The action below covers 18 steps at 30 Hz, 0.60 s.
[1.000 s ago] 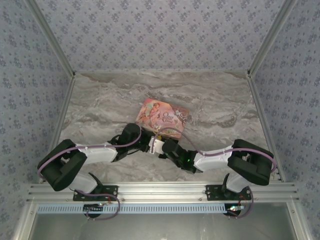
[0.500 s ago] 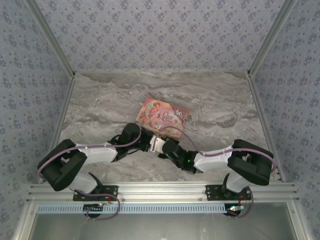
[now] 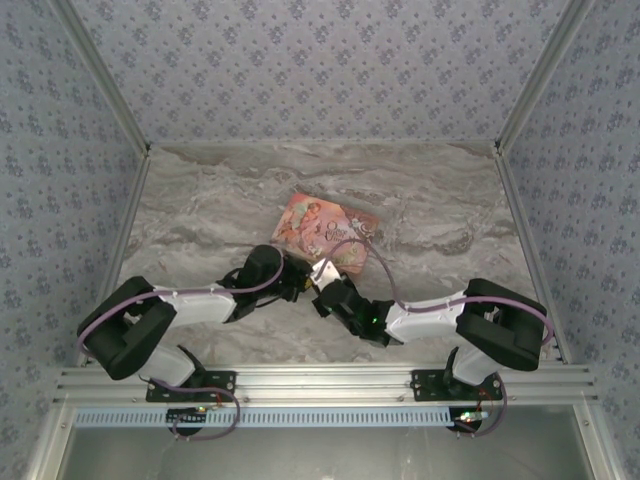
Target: Unlock the padlock with the key
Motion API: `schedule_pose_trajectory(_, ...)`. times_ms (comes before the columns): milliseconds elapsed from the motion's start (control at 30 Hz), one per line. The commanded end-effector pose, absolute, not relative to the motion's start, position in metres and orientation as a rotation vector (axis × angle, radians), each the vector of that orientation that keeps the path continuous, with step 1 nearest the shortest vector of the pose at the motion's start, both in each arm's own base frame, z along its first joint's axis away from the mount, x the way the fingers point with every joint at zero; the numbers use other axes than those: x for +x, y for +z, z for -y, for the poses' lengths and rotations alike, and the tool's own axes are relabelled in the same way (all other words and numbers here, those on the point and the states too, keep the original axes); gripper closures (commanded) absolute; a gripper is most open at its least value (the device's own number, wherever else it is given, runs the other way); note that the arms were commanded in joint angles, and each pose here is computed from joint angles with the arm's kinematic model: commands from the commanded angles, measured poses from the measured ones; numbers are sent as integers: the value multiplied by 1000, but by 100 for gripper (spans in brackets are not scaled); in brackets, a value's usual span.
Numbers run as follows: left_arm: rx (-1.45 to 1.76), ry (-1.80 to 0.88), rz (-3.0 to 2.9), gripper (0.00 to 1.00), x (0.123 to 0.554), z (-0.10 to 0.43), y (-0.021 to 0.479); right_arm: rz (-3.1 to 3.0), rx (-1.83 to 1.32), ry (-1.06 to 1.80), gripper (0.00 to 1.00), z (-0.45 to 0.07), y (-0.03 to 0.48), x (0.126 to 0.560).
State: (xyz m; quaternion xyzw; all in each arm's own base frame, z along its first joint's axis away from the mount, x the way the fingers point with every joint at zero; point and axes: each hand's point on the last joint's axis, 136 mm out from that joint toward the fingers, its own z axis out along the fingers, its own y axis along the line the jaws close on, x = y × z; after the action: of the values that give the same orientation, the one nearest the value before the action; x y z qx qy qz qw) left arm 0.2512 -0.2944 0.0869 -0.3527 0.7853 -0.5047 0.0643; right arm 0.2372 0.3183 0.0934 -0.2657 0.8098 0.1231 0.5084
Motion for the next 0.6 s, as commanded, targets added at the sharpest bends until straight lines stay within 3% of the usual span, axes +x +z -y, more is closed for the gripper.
schedule_pose_trajectory(0, -997, -1615, -2348, 100, 255, 309, 105, -1984, -436, 439, 100, -323, 105, 244)
schedule_pose_trajectory(167, -994, -1602, -2360, 100, 256, 310, 102, -2027, -362, 480, 100, -316, 95, 247)
schedule_pose_trajectory(567, -989, -1445, -2397, 56, 258, 277, 92, -2086, -202, 628, 100, -304, 84, 254)
